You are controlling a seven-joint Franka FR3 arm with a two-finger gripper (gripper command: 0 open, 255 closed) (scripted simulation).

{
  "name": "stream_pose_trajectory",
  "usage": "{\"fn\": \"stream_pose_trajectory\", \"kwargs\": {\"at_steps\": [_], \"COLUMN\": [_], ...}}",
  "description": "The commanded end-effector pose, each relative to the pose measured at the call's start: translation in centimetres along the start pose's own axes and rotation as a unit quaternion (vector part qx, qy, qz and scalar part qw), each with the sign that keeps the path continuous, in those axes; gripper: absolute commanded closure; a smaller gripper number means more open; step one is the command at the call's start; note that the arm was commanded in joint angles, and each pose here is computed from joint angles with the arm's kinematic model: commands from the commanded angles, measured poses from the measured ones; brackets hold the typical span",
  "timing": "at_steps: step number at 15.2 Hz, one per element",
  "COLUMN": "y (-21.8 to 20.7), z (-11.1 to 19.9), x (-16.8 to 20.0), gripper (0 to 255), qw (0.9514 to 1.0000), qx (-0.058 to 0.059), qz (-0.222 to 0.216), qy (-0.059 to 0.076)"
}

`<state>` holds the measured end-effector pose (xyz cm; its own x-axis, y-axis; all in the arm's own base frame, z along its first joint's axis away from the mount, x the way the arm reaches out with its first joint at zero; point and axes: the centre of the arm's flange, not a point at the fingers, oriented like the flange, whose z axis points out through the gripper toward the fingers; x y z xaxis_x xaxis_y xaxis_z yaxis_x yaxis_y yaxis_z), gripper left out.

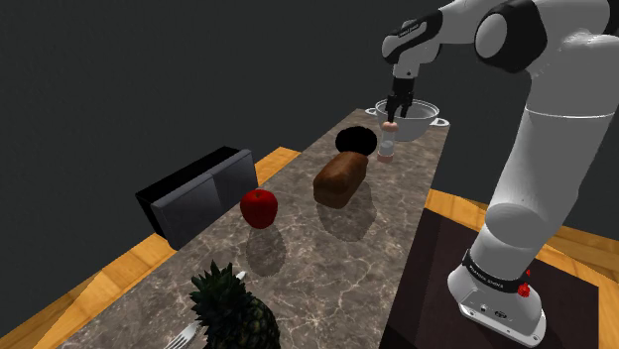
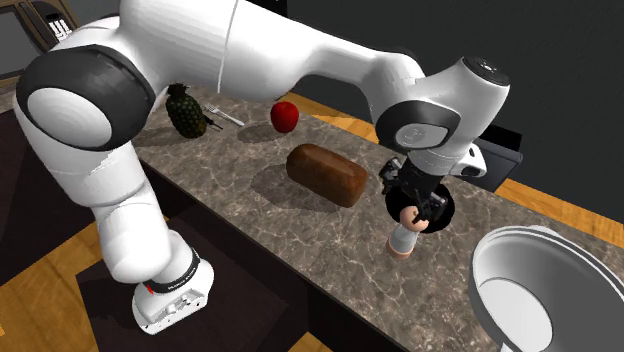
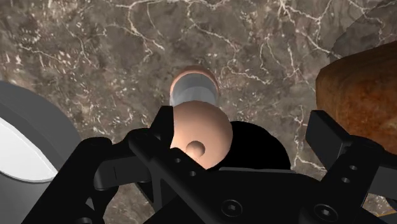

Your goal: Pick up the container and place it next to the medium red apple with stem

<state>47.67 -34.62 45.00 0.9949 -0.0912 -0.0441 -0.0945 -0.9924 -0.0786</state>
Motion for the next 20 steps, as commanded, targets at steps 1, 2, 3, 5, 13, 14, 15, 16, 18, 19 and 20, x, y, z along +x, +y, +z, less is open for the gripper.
{"fn": "stream_pose_trajectory", "kwargs": {"at_steps": [1, 2, 3, 5, 13, 14, 15, 16, 18, 19, 20], "y": [2.0, 3.1, 3.3, 3.3, 3.3, 3.3, 3.3, 3.3, 3.3, 3.3, 3.3], "z": [0.5, 0.8, 0.8, 1.9, 4.8, 4.8, 4.8, 4.8, 4.8, 4.8, 4.8], "x": [1.4, 2.1, 2.2, 2.2, 2.3, 2.3, 2.3, 2.3, 2.3, 2.3, 2.3], "gripper": [0, 0, 0, 0, 0, 0, 0, 0, 0, 255, 255], "qw": [1.0, 1.0, 1.0, 1.0, 1.0, 1.0, 1.0, 1.0, 1.0, 1.0, 1.0], "qx": [0.0, 0.0, 0.0, 0.0, 0.0, 0.0, 0.0, 0.0, 0.0, 0.0, 0.0], "qz": [-0.002, -0.003, -0.003, -0.003, -0.003, -0.003, -0.003, -0.003, -0.003, -0.003, -0.003], "qy": [0.001, 0.001, 0.001, 0.001, 0.001, 0.001, 0.001, 0.001, 0.001, 0.001, 0.001]}}
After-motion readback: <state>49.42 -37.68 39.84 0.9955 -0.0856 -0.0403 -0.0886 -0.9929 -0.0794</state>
